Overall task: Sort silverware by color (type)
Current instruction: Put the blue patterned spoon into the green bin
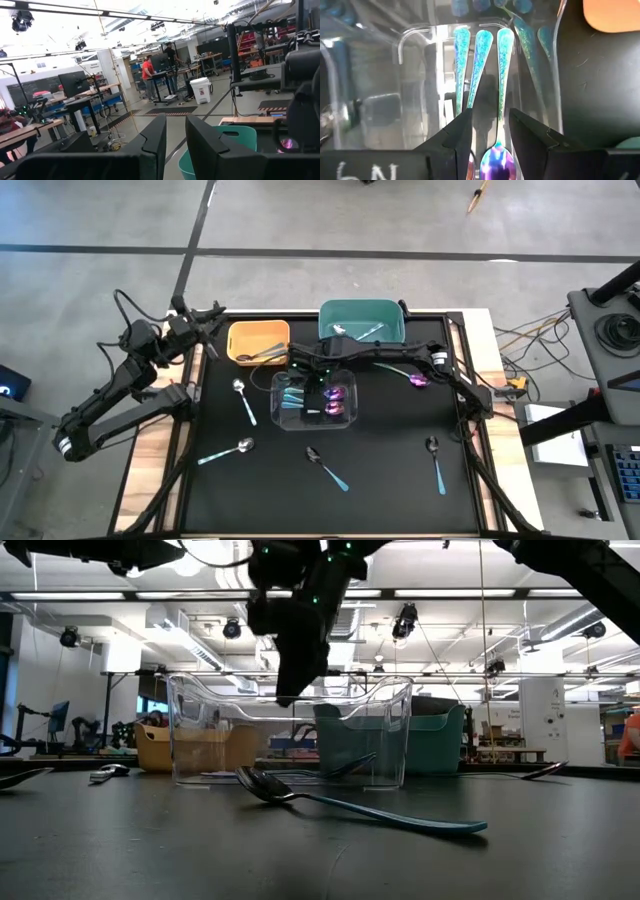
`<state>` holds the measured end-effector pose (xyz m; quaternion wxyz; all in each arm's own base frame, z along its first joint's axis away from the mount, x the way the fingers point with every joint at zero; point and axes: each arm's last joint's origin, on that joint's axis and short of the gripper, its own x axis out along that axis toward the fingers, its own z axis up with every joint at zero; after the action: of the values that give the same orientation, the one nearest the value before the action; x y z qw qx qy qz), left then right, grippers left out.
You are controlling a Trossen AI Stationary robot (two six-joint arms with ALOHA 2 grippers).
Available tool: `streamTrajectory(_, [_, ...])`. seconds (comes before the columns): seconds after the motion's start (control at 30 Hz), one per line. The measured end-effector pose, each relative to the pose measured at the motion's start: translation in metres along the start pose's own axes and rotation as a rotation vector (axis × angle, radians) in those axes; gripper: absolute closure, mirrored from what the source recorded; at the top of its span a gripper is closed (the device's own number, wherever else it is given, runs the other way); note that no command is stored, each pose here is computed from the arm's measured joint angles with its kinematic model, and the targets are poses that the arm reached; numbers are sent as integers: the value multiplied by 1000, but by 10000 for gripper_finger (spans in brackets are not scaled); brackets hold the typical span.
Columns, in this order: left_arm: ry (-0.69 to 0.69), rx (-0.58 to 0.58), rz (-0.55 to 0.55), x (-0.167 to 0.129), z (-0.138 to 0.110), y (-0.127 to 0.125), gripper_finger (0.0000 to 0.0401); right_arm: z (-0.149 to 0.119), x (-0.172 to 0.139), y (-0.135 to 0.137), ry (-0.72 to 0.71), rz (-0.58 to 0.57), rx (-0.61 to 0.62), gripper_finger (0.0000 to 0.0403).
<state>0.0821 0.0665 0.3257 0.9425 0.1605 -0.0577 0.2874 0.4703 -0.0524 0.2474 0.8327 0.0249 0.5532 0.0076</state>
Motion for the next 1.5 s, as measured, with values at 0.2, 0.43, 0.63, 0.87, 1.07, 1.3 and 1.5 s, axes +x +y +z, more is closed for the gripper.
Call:
streamTrajectory(0.2, [5, -72, -2, -1, 1, 0, 347, 0, -26, 3, -6, 1, -132, 285])
streamTrajectory(0.43, [79, -270, -16, -2, -5, -2, 347, -9, -61, 7, -44, -16, -249, 308])
streamTrajectory(0.63, [88, -477, -93, 1, -6, -4, 356, -25, -96, 1, -106, -43, -283, 329])
streamTrajectory(0.87, [159, -650, -126, 9, -13, -7, 363, -50, -124, 2, -247, -78, -261, 339])
streamTrajectory(1.07, [229, -733, -175, 17, -19, -15, 363, -76, -136, 5, -346, -87, -183, 340])
streamTrajectory(1.3, [294, -803, -269, 26, -22, -29, 363, -100, -143, 8, -413, -94, -129, 340])
streamTrajectory(1.5, [352, -814, -336, 33, -20, -40, 363, -108, -135, 9, -454, -90, -79, 340])
